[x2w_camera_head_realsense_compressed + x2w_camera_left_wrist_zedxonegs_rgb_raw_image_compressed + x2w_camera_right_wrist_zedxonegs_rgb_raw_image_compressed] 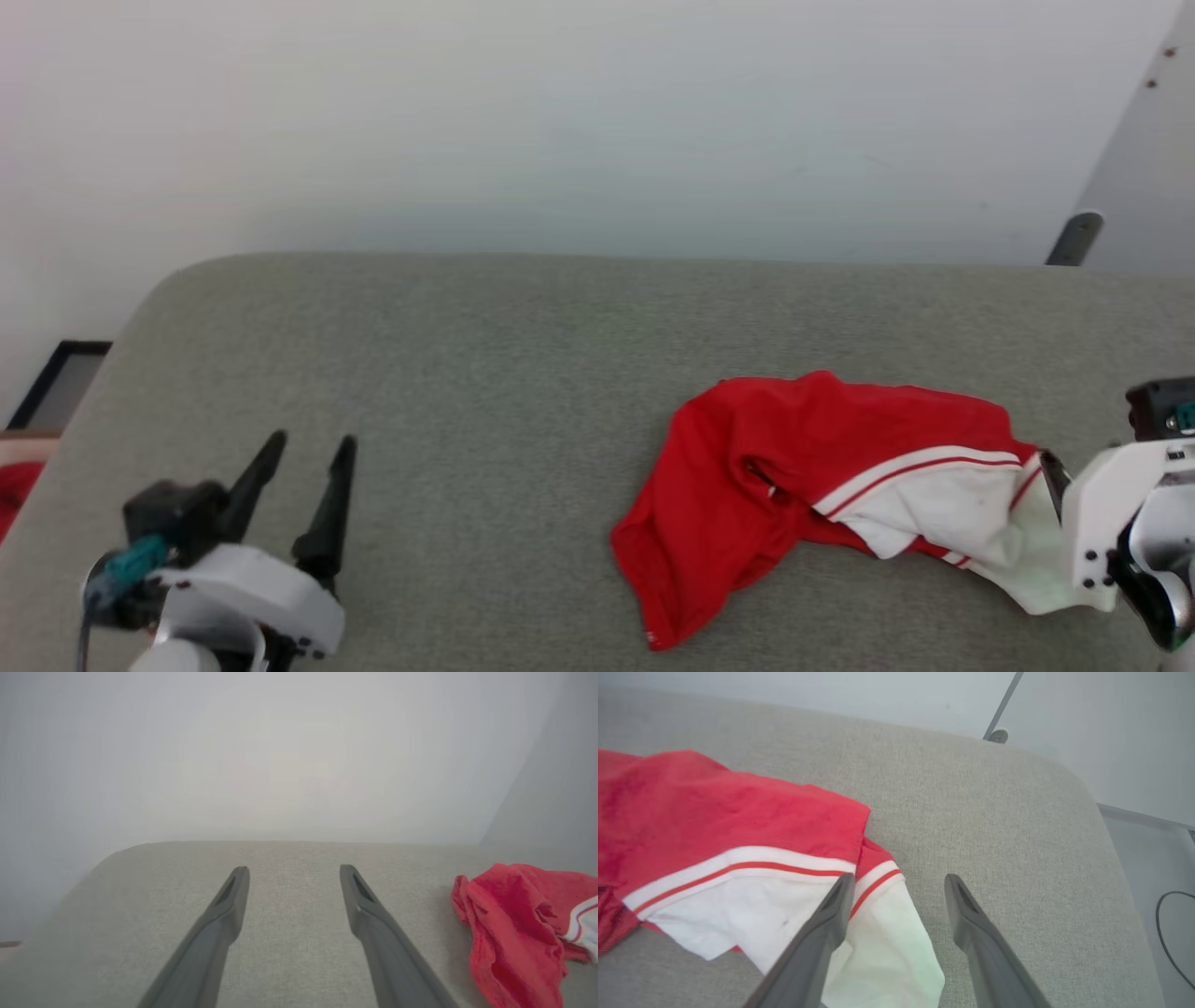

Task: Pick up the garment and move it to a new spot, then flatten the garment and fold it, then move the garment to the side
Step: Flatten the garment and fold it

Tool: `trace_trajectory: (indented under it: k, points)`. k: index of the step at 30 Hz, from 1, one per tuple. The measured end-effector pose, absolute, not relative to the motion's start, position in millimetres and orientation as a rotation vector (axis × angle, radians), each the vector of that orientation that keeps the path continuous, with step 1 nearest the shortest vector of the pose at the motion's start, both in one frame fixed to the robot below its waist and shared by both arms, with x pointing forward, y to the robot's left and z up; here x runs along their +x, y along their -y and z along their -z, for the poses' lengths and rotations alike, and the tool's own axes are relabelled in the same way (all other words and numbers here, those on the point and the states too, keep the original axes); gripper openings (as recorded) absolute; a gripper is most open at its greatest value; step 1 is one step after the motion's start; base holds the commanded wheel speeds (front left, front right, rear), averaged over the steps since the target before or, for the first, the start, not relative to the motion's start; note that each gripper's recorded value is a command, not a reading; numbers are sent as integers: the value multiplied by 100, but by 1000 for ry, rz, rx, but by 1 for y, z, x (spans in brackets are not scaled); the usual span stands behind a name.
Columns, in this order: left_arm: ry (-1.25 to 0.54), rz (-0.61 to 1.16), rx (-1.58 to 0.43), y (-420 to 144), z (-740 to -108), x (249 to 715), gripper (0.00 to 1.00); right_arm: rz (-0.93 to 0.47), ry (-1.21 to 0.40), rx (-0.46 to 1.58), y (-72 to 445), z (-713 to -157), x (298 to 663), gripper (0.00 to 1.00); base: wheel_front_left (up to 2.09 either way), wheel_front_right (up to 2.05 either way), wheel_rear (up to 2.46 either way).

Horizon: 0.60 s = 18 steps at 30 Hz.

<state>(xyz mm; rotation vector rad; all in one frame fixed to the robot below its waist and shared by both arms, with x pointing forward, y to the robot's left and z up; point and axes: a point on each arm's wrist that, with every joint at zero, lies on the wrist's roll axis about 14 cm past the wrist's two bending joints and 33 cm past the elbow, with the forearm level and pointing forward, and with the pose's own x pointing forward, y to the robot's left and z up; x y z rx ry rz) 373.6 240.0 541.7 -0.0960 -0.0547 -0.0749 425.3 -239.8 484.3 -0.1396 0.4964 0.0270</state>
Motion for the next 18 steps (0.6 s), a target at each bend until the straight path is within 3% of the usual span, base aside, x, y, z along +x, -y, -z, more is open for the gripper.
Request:
trace_trajectory:
  k: [9, 18]
  points:
    - [15, 326, -112, -168, -572, 396, 100, -11, -200, -76, 237, -534, 407, 100, 0, 0, 0]
    - [-33, 591, -84, -88, -595, 408, 100, 109, 107, -56, 256, -580, 369, 100, 0, 0, 0]
